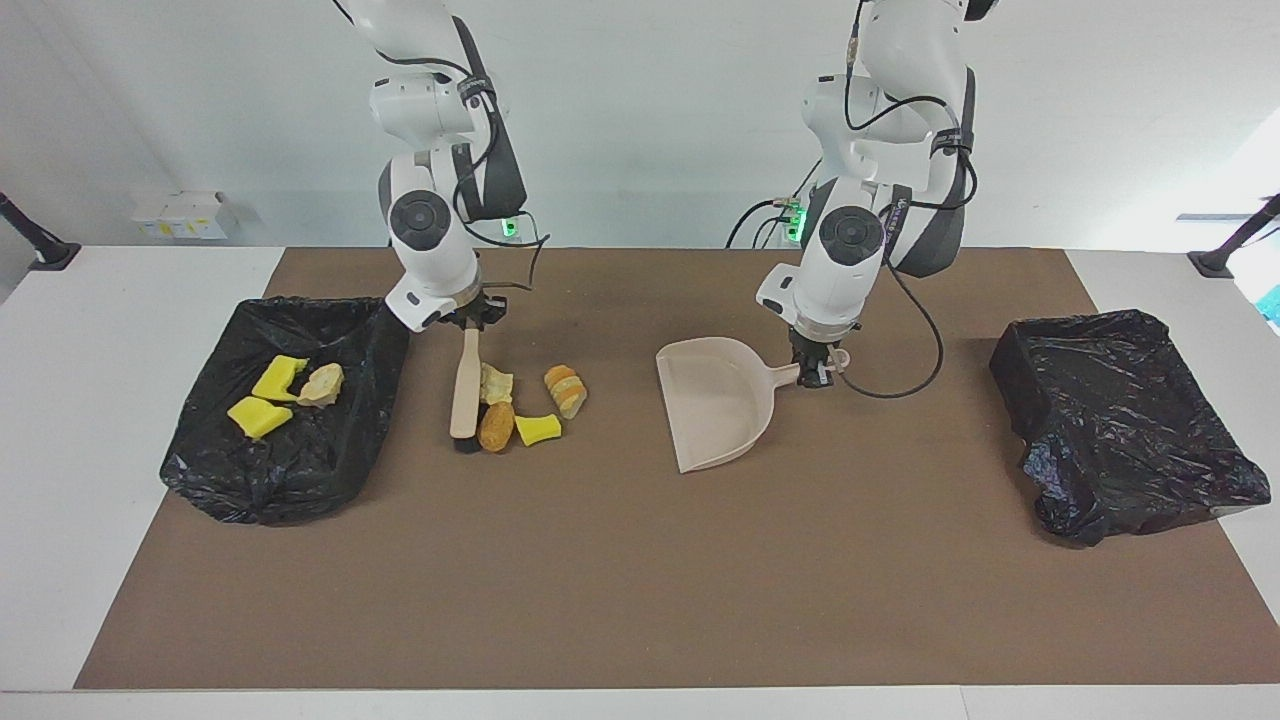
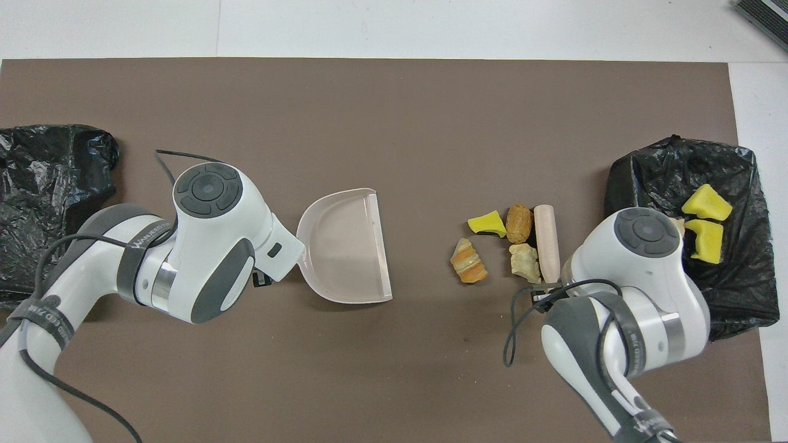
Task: Sweep and dump trash in bin
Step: 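Sweep the bread and sponge toward the dustpan with the right gripper's brush, then brush the trash into the dustpan held by the left gripper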
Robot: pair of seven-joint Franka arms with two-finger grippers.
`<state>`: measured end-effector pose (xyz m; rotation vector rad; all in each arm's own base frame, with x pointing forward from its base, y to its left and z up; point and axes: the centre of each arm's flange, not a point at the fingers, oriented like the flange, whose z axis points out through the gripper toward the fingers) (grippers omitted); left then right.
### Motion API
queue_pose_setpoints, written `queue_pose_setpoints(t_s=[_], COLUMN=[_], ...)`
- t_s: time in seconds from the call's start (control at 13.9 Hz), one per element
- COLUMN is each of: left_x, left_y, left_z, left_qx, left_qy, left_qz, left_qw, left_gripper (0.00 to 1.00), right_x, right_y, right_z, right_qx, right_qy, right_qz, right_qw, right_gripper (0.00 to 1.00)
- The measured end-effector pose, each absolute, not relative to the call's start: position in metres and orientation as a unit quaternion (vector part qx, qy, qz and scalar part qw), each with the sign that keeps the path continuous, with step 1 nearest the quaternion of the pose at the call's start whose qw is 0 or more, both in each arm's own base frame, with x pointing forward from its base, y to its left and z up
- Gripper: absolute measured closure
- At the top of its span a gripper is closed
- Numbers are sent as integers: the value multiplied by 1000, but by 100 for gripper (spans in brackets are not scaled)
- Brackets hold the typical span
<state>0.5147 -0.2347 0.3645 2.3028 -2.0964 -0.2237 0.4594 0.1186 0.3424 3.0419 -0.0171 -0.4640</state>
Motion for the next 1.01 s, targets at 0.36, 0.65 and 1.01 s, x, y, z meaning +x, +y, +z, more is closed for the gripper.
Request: queue_pose_setpoints(t_s=[0.36,0.65,1.01], left_x=[515,515,515], left_y=[-234,-233,-232], left_z=[364,364,364], left_qx=[738,739,740], left_qy=[-671,-670,-669], left_qz=[-72,-72,-73], left_qw=[10,10,10], left_gripper=[69,69,69], right_x=[457,458,452], right_y=[196,279,376], right_z=[345,345,348], right_qx=[988,985,981], right_qy=[-21,-40,-48], right_qz=[-155,-166,-150], right_qw=[1,-38,-114], right_gripper=[74,74,74])
